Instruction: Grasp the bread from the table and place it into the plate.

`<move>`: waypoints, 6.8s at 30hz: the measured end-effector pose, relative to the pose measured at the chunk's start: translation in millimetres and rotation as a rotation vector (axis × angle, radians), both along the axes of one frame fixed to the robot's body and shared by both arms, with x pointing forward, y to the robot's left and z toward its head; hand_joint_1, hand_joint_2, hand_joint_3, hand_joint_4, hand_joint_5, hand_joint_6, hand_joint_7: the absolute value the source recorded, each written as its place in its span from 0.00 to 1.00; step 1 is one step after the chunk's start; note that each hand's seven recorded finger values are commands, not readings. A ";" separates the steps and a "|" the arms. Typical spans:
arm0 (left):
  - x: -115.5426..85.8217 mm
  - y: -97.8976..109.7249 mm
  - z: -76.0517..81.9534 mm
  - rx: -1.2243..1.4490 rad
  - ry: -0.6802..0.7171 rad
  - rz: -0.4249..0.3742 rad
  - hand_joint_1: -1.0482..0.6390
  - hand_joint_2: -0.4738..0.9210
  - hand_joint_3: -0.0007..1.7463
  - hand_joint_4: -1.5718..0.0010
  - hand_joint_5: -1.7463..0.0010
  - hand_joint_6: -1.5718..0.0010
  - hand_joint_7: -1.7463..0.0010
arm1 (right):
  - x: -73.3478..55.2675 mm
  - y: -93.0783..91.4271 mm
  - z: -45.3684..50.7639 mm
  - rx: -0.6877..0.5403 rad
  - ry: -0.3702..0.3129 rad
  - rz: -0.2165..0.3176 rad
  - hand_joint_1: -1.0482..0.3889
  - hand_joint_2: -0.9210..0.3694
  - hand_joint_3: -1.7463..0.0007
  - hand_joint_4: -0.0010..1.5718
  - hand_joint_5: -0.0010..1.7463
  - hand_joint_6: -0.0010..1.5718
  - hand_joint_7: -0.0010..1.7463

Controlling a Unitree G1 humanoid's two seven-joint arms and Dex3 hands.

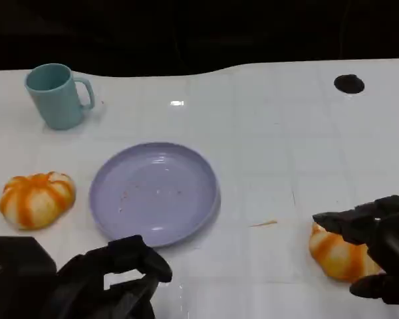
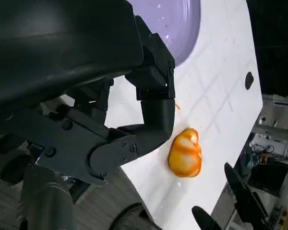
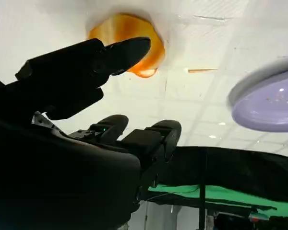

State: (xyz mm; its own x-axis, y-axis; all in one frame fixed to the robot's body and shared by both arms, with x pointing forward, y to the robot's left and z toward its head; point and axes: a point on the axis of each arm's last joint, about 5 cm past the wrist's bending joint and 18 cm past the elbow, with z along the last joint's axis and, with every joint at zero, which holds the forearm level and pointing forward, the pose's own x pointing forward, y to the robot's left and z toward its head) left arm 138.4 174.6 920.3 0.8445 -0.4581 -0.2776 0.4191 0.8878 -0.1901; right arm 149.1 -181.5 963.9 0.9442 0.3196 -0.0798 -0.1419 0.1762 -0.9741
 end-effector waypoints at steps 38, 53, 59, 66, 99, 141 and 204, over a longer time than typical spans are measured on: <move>1.8 -5.1 1.7 -0.003 -0.001 0.002 0.43 0.90 0.47 0.57 0.00 0.62 0.15 | 76.0 27.2 -65.8 -0.104 0.280 -0.093 0.33 0.00 0.98 0.20 0.04 0.26 0.00; 0.9 -6.3 3.4 0.000 -0.005 -0.003 0.43 0.89 0.47 0.57 0.00 0.62 0.15 | 90.3 31.5 -87.0 0.006 0.136 -0.147 0.61 0.00 0.95 0.55 0.72 0.74 0.16; 0.9 -6.3 3.5 -0.001 -0.005 -0.003 0.42 0.89 0.47 0.57 0.00 0.63 0.15 | 88.9 28.6 -96.3 0.068 0.004 -0.132 0.61 0.01 0.92 0.53 1.00 0.46 0.86; 0.9 -6.2 3.6 0.000 -0.006 -0.002 0.42 0.89 0.47 0.58 0.00 0.62 0.15 | 89.5 29.8 -99.9 0.063 -0.013 -0.121 0.60 0.05 0.90 0.52 1.00 0.43 0.91; 0.6 -8.2 3.0 -0.004 0.002 -0.002 0.43 0.90 0.46 0.58 0.00 0.62 0.16 | 110.2 62.6 -69.3 0.222 -0.209 0.050 0.59 0.33 0.47 0.60 1.00 0.45 0.96; -9.7 -10.3 6.8 0.008 0.015 -0.001 0.43 0.86 0.51 0.57 0.00 0.61 0.14 | 125.4 205.3 -43.1 0.340 -0.193 0.378 0.53 0.11 0.85 0.51 0.91 0.62 0.35; -3.0 -7.6 6.0 0.021 0.009 0.001 0.43 0.90 0.47 0.58 0.00 0.62 0.16 | 63.4 69.4 -38.5 0.432 -0.034 0.461 0.42 0.02 0.98 0.44 0.39 0.54 0.11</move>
